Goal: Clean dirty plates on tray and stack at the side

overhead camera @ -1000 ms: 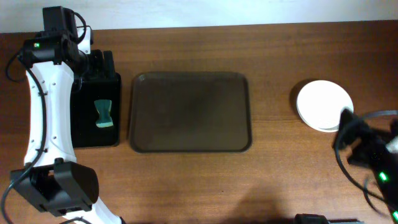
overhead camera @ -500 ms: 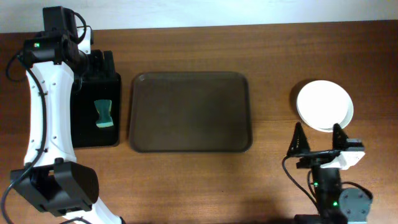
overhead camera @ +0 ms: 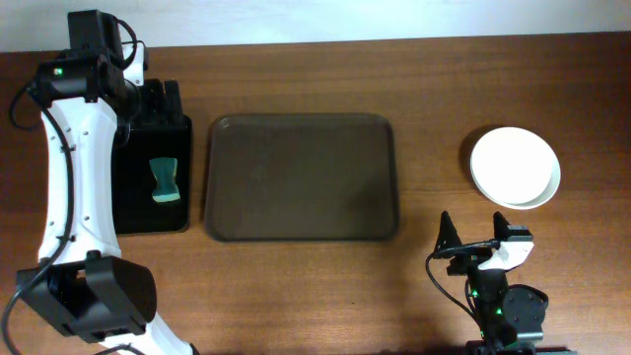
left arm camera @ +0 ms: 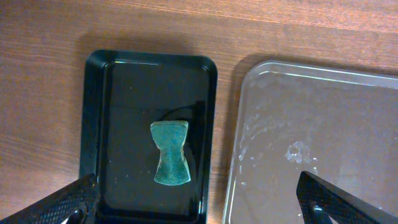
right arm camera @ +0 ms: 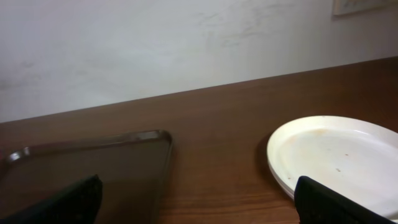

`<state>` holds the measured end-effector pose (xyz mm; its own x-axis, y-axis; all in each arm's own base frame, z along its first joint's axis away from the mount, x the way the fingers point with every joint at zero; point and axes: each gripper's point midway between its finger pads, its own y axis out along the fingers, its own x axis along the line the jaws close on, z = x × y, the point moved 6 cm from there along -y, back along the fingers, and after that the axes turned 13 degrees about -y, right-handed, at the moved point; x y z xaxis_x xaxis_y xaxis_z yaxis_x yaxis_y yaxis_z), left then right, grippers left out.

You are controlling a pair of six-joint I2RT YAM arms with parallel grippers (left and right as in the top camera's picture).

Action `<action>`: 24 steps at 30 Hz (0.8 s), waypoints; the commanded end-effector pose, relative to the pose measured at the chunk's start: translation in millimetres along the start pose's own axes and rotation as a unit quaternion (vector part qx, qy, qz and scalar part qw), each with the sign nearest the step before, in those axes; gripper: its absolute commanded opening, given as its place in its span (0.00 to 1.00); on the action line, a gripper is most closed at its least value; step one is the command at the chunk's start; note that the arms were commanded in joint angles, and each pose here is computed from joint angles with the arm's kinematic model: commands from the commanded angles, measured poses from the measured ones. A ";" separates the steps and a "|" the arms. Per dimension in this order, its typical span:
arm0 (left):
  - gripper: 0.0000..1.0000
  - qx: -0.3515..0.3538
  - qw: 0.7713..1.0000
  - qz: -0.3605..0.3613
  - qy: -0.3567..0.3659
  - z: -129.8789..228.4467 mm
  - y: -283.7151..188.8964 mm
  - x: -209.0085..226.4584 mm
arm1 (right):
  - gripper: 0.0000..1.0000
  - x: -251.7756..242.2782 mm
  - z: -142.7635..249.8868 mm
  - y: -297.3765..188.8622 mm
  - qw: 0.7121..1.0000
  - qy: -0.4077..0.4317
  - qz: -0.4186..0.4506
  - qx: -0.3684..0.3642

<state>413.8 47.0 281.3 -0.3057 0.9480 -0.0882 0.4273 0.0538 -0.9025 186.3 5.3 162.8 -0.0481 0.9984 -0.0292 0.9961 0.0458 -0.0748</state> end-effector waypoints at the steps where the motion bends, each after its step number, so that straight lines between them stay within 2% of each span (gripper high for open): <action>1: 0.99 0.001 1.000 0.005 0.003 -0.6 0.6 -0.2 | 0.98 3.1 1.5 0.0 1.000 -0.002 -0.008 -0.001; 17: 0.99 -0.003 1.000 0.000 0.003 -0.9 -2.0 0.9 | 0.98 3.1 1.5 0.0 1.000 -0.002 -0.008 -0.001; 20: 0.99 -0.049 0.999 -0.009 0.002 -3.5 -35.1 4.9 | 0.98 3.1 1.5 0.0 1.000 -0.002 -0.008 -0.001; 24: 0.99 -0.188 0.980 0.063 0.006 3.7 -100.0 -2.7 | 0.98 3.1 1.5 0.0 1.000 -0.002 -0.008 -0.001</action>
<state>405.8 46.7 328.1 -0.2849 0.9503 -0.1254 0.6128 0.0800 -0.7862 186.3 6.9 162.8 -0.0564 0.9980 -0.0292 0.9957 0.0541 -0.0748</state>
